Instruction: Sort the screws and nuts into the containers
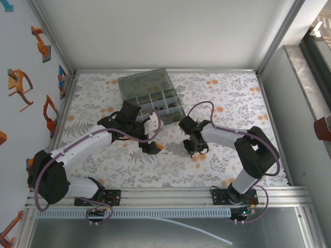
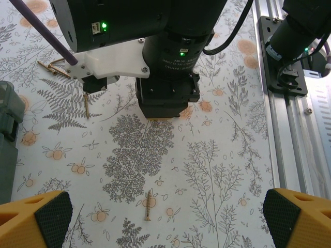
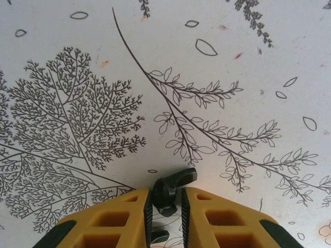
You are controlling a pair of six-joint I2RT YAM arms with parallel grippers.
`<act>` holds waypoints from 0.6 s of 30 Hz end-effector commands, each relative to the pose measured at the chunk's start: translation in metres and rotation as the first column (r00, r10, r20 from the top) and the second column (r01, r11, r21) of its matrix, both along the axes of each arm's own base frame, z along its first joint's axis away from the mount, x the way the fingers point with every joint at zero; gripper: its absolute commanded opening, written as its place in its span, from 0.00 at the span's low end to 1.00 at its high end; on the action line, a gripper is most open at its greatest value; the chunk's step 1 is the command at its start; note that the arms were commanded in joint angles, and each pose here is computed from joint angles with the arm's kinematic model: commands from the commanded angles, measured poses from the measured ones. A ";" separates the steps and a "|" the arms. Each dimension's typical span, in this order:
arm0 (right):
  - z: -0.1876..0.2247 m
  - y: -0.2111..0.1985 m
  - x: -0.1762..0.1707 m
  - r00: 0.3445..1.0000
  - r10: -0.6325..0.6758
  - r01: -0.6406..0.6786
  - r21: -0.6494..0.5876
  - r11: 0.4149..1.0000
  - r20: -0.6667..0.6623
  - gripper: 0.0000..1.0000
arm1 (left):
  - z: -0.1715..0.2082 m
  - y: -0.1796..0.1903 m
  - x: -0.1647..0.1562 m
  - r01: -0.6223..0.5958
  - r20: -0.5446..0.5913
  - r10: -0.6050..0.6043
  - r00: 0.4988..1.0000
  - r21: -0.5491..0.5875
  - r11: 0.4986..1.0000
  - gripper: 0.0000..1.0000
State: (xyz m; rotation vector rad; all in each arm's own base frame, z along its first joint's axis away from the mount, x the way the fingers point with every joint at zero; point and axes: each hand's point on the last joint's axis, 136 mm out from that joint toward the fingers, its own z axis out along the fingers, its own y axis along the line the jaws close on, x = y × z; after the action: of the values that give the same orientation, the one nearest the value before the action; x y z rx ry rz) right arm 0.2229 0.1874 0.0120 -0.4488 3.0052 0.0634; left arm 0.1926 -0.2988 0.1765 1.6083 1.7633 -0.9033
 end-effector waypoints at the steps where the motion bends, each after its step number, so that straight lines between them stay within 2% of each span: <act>1: -0.006 0.007 -0.002 0.999 0.006 -0.006 0.014 1.000 -0.031 0.18 | 0.009 -0.003 -0.003 0.027 0.010 -0.026 1.000 -0.019 0.999 0.97; 11: 0.020 0.034 0.032 0.997 0.058 -0.061 0.059 0.996 0.050 0.14 | 0.012 -0.002 -0.001 0.021 0.021 -0.021 1.000 -0.025 0.999 0.97; 18: 0.051 0.050 0.061 0.989 0.056 -0.072 0.113 0.991 0.137 0.12 | 0.022 0.004 0.018 -0.051 0.046 0.054 0.997 -0.066 0.996 0.97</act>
State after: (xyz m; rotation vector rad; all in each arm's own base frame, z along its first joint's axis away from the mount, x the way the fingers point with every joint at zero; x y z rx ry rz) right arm 0.2683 0.2300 0.0445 -0.5037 2.8929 0.1745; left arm 0.2021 -0.2947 0.1804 1.5721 1.7651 -0.8865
